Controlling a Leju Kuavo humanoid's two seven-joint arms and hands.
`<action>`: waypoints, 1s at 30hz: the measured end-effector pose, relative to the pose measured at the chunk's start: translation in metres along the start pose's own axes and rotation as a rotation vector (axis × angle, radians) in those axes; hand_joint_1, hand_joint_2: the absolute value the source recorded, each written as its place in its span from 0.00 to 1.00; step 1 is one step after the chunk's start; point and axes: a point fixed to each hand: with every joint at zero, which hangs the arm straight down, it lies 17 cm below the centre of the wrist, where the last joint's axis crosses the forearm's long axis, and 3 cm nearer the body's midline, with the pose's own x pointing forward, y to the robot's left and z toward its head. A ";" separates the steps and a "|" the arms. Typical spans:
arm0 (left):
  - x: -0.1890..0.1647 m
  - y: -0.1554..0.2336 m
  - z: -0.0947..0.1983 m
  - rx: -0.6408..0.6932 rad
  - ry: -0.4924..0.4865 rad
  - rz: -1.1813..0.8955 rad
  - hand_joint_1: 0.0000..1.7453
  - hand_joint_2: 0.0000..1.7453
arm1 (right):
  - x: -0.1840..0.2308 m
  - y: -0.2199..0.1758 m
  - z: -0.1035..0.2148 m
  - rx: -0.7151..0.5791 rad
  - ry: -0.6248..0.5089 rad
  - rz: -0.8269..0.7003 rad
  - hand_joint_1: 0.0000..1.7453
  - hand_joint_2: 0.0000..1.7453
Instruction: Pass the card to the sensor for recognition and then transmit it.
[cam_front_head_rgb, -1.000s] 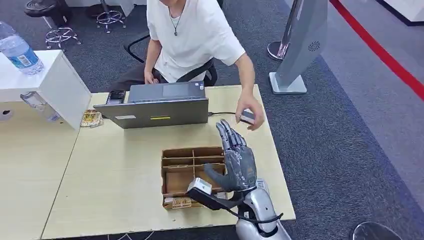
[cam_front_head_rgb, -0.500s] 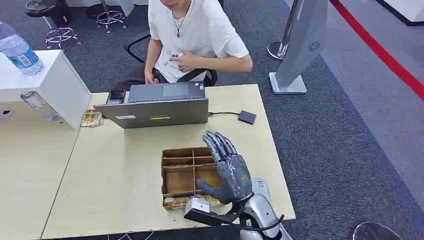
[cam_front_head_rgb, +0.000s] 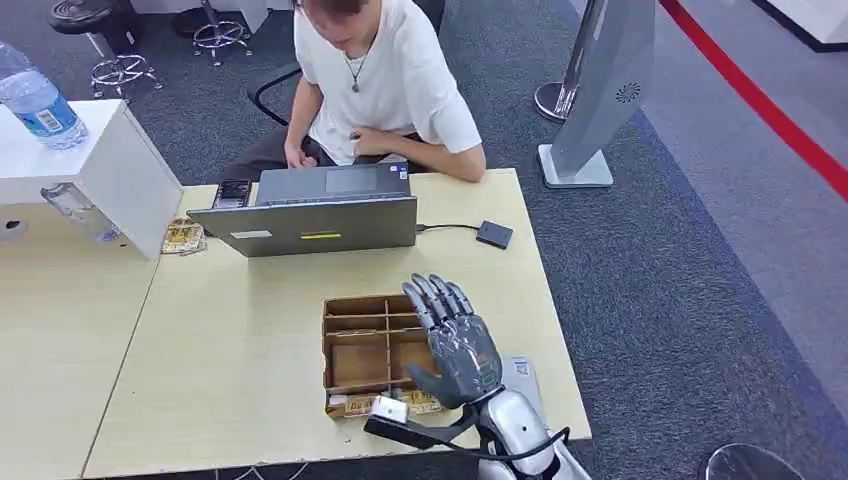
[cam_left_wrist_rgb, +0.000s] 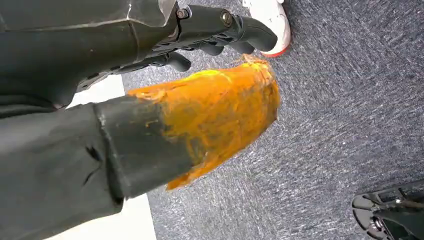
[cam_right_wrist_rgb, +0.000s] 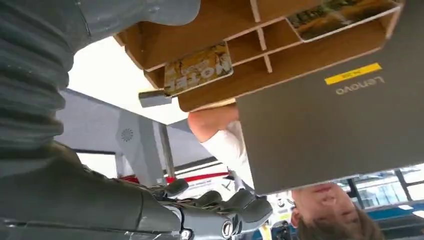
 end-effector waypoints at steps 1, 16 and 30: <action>0.000 0.000 0.000 0.000 0.000 0.000 0.00 0.00 | -0.001 0.001 0.000 0.003 0.001 0.005 0.00 1.00; 0.000 0.000 0.000 0.000 -0.001 -0.004 0.00 0.00 | -0.007 0.010 0.001 0.024 0.006 0.042 0.13 1.00; 0.000 0.000 0.000 0.000 -0.001 -0.008 0.00 0.00 | -0.009 0.013 -0.001 0.031 0.006 0.053 0.23 1.00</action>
